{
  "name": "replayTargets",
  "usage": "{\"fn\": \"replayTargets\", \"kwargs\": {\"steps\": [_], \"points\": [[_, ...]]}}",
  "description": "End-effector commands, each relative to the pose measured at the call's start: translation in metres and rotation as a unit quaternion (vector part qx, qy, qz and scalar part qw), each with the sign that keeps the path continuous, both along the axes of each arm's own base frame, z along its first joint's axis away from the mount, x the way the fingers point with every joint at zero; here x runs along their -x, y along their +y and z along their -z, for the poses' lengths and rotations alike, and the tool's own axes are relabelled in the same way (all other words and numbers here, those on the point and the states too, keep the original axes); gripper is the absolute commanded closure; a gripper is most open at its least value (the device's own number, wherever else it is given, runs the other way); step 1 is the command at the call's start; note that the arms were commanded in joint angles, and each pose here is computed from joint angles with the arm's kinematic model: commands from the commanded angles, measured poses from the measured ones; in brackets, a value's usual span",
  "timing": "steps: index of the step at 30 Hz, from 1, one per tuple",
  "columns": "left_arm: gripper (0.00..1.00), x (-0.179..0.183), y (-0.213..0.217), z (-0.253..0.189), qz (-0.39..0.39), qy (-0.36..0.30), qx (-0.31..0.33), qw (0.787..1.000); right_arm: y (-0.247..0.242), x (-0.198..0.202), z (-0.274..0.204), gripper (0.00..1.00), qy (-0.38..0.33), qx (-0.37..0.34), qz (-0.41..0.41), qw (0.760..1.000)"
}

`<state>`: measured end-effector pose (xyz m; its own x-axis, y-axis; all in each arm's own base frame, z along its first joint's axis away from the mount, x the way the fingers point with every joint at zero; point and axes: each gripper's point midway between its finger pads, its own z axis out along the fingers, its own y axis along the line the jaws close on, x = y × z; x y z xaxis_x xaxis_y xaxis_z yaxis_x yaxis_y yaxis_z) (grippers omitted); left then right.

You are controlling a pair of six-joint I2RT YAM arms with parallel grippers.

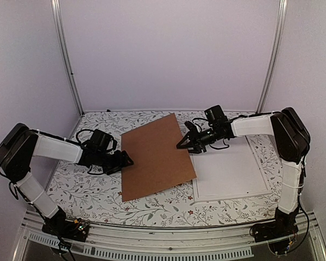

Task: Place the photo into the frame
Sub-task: Pick up the backboard from the center of the board.

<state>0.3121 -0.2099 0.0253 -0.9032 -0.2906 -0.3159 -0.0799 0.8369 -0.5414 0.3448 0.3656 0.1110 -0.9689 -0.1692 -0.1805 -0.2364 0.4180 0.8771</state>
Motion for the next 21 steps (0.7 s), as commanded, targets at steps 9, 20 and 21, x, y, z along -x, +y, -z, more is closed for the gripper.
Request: {"fn": "replayTargets", "kwargs": {"steps": [9,20,21], "points": [[0.23,0.042,0.008,0.043,0.024,0.086,-0.038,0.995,0.011,0.012,-0.031,0.83,-0.012,-0.038,-0.025,0.999],[0.18,0.032,-0.001,0.007,0.050,0.030,-0.019,0.998,-0.032,0.014,-0.060,1.00,-0.041,-0.030,0.010,0.999],[0.16,0.030,-0.002,0.000,0.051,0.019,-0.015,0.998,-0.041,0.014,-0.064,1.00,-0.043,-0.034,0.016,0.998]]}}
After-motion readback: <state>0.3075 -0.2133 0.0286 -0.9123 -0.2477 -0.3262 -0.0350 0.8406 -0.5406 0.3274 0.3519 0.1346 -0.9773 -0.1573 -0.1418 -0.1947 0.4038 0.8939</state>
